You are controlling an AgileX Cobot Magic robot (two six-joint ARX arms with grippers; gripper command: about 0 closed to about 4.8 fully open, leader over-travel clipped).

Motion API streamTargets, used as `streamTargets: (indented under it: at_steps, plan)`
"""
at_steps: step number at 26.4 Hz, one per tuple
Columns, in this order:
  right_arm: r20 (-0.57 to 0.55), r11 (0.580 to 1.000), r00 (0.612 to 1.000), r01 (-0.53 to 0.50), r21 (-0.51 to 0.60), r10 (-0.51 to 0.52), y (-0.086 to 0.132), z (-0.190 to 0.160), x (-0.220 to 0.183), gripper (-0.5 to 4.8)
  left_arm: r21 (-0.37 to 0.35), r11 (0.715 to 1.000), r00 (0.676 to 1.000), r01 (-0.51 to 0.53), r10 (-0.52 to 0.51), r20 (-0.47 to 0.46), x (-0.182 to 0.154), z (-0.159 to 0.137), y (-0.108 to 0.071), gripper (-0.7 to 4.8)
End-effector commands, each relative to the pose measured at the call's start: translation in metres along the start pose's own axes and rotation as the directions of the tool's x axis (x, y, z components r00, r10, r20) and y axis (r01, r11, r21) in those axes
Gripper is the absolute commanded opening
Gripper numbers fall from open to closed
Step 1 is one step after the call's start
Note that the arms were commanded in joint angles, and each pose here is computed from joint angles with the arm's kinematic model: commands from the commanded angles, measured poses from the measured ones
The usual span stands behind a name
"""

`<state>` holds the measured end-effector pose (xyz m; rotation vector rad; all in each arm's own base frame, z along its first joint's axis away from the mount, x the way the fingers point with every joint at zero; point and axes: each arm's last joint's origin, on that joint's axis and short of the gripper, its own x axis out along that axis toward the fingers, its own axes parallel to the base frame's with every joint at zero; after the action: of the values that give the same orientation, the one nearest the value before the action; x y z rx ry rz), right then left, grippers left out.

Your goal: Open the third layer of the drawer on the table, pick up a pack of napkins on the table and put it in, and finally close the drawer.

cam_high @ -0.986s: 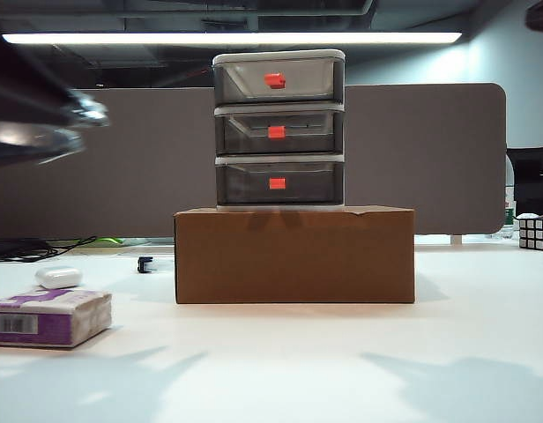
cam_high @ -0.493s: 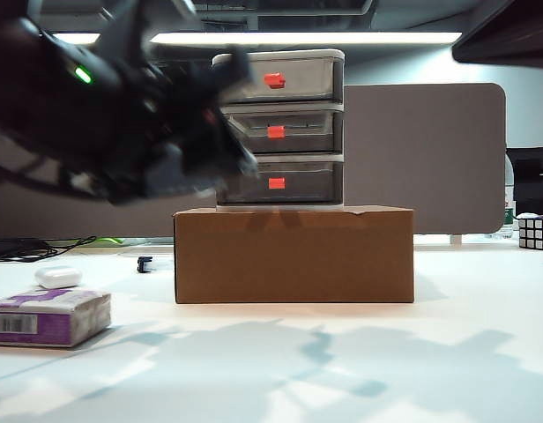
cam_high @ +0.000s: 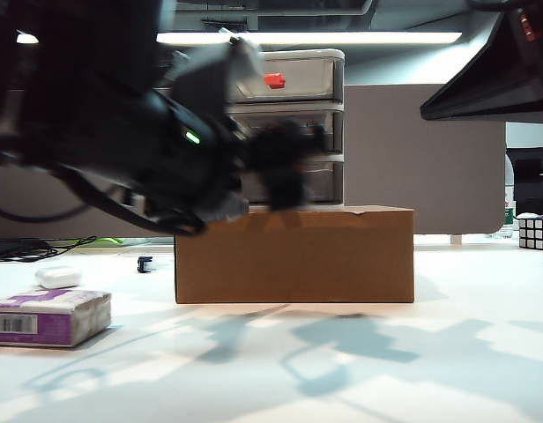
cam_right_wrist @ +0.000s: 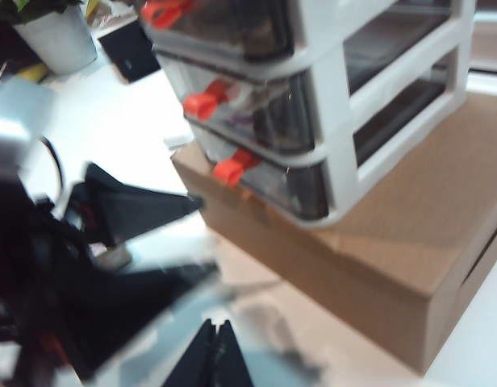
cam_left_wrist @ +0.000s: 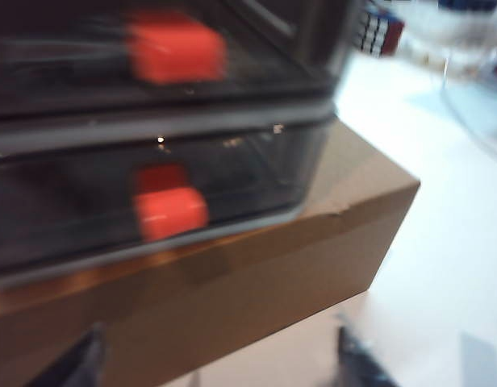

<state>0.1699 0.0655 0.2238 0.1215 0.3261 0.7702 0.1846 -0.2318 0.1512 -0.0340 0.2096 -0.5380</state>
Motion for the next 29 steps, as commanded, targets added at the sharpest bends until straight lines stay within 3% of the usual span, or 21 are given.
streamTargets:
  at_steps: [1, 2, 5, 11, 18, 24, 29]
  plan:
    - [0.043, 1.0, 0.999, -0.006, -0.029, 0.007, -0.002, 0.005, 0.004, -0.06, 0.076, 0.996, 0.999, -0.049, 0.047, 0.024, 0.016, 0.001, -0.009, 3.35]
    - [0.038, 1.0, 0.999, -0.005, -0.027, 0.006, -0.003, 0.004, 0.006, -0.05, 0.074, 0.991, 0.993, -0.115, 0.112, 0.039, 0.018, 0.002, -0.009, 3.27]
    - [0.019, 1.0, 1.0, -0.004, -0.024, 0.005, -0.006, 0.001, 0.013, -0.05, 0.052, 0.981, 0.98, -0.187, 0.182, 0.081, 0.018, 0.006, -0.009, 3.04]
    - [0.032, 0.999, 0.999, -0.007, -0.036, 0.008, -0.011, -0.001, 0.022, -0.05, 0.019, 0.982, 0.974, -0.186, 0.182, 0.134, 0.022, 0.013, -0.011, 3.04]
    - [0.036, 0.999, 0.999, -0.007, -0.038, 0.008, -0.012, -0.001, 0.024, -0.06, 0.021, 0.974, 0.966, -0.225, 0.22, 0.132, 0.032, 0.01, -0.014, 3.03]
    - [0.037, 0.999, 0.999, -0.007, -0.038, 0.008, -0.012, -0.001, 0.024, -0.05, -0.017, 0.97, 0.955, -0.241, 0.24, 0.173, 0.032, 0.015, -0.014, 2.09]
    - [0.037, 0.999, 0.999, -0.008, -0.038, 0.009, -0.012, -0.001, 0.024, -0.05, -0.031, 0.962, 0.945, -0.271, 0.272, 0.183, 0.034, 0.017, -0.015, 2.09]
